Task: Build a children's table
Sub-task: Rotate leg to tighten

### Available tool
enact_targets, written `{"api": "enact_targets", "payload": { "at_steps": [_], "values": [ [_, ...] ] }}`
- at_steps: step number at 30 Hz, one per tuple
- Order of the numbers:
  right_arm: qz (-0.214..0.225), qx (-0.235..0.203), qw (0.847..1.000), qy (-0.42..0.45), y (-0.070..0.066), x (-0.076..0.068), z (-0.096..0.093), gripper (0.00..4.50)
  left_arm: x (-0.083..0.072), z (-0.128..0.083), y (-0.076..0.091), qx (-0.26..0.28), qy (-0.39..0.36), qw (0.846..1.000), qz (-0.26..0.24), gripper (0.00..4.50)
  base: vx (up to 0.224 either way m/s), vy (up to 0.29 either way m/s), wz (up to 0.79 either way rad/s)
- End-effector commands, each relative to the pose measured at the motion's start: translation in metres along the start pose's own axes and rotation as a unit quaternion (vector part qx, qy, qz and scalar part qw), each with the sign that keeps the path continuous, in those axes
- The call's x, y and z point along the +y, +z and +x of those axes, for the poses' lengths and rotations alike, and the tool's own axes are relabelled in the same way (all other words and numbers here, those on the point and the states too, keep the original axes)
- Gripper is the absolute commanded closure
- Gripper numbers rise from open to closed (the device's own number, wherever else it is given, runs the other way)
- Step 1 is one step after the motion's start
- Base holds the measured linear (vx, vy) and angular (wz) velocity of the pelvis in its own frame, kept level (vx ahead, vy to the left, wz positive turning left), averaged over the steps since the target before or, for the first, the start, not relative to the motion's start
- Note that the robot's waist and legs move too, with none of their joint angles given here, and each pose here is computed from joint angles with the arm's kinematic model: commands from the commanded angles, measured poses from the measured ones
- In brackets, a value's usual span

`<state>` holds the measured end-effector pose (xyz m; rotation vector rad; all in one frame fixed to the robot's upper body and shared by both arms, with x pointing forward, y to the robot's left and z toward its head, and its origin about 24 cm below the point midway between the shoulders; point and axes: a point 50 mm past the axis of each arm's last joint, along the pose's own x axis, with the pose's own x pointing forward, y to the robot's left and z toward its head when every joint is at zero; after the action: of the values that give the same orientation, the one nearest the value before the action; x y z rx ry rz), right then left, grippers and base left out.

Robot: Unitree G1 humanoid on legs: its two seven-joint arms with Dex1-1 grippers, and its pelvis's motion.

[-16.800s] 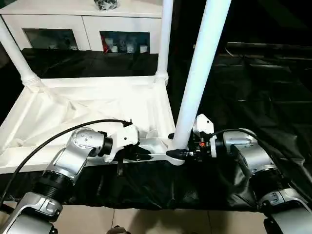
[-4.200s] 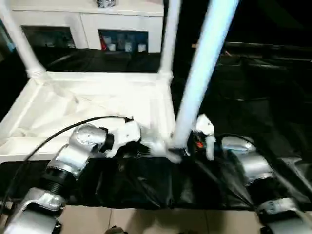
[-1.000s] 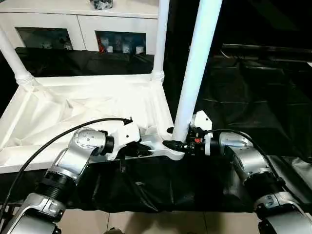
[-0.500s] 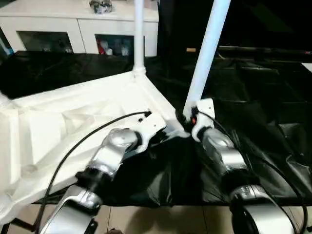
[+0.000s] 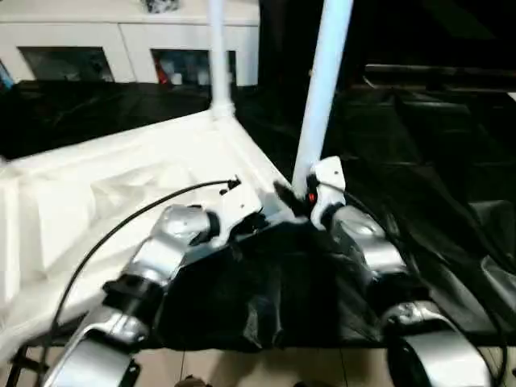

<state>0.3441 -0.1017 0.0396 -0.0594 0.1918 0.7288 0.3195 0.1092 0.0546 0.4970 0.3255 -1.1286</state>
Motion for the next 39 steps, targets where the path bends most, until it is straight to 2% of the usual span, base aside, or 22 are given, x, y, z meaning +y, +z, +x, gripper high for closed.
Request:
{"api": "enact_targets", "payload": {
  "at_steps": [1,7,9,14,17,21,31,34,36,38,39],
  "values": [
    [-0.009,0.032,0.997,0.064,-0.01,0.012,0.0,1.44,-0.012,0.004,0.009,-0.021,-0.057,0.998,0.027,4.5,0.0,0.0,0.0],
    [-0.027,0.059,0.984,0.164,-0.013,0.013,-0.011,1.44,-0.01,-0.009,0.005,-0.026,-0.084,0.996,0.026,4.5,0.0,0.0,0.0],
    [-0.038,0.069,0.976,0.204,-0.013,0.014,-0.016,1.44,-0.011,-0.016,0.0,-0.018,-0.1,0.994,0.027,4.5,0.0,0.0,0.0],
    [-0.021,0.068,0.969,0.236,-0.011,0.015,-0.018,1.44,-0.012,-0.024,-0.005,-0.01,-0.114,0.993,0.025,4.5,0.0,0.0,0.0],
    [-0.021,0.077,0.965,0.251,-0.012,0.016,-0.019,1.77,-0.014,-0.025,-0.005,-0.01,-0.124,0.992,0.023,4.5,0.0,0.0,0.0],
    [-0.023,0.086,0.959,0.27,-0.012,0.018,-0.019,1.88,-0.014,-0.027,-0.004,-0.008,-0.135,0.991,0.021,4.5,0.0,0.0,0.0],
    [-0.023,0.097,0.947,0.304,-0.014,0.019,-0.024,1.91,-0.014,-0.03,-0.006,-0.003,-0.148,0.989,0.018,4.5,0.0,0.0,0.0],
    [-0.022,0.095,0.954,0.284,-0.016,0.019,-0.023,1.92,-0.013,-0.028,-0.006,-0.004,-0.14,0.99,0.015,4.5,0.0,0.0,0.0],
    [-0.021,0.088,0.969,0.23,-0.017,0.018,-0.017,1.92,-0.012,-0.022,-0.006,-0.003,-0.12,0.993,0.006,4.5,0.0,0.0,0.0],
    [0.003,0.079,0.987,0.14,-0.018,0.015,-0.008,1.92,-0.008,-0.011,-0.005,0.006,-0.081,0.997,-0.004,4.5,0.0,0.0,0.0],
    [0.007,0.078,0.989,0.129,-0.018,0.015,-0.006,1.92,-0.008,-0.009,-0.005,0.008,-0.075,0.997,-0.005,4.5,0.0,0.0,0.0]
  ]
}}
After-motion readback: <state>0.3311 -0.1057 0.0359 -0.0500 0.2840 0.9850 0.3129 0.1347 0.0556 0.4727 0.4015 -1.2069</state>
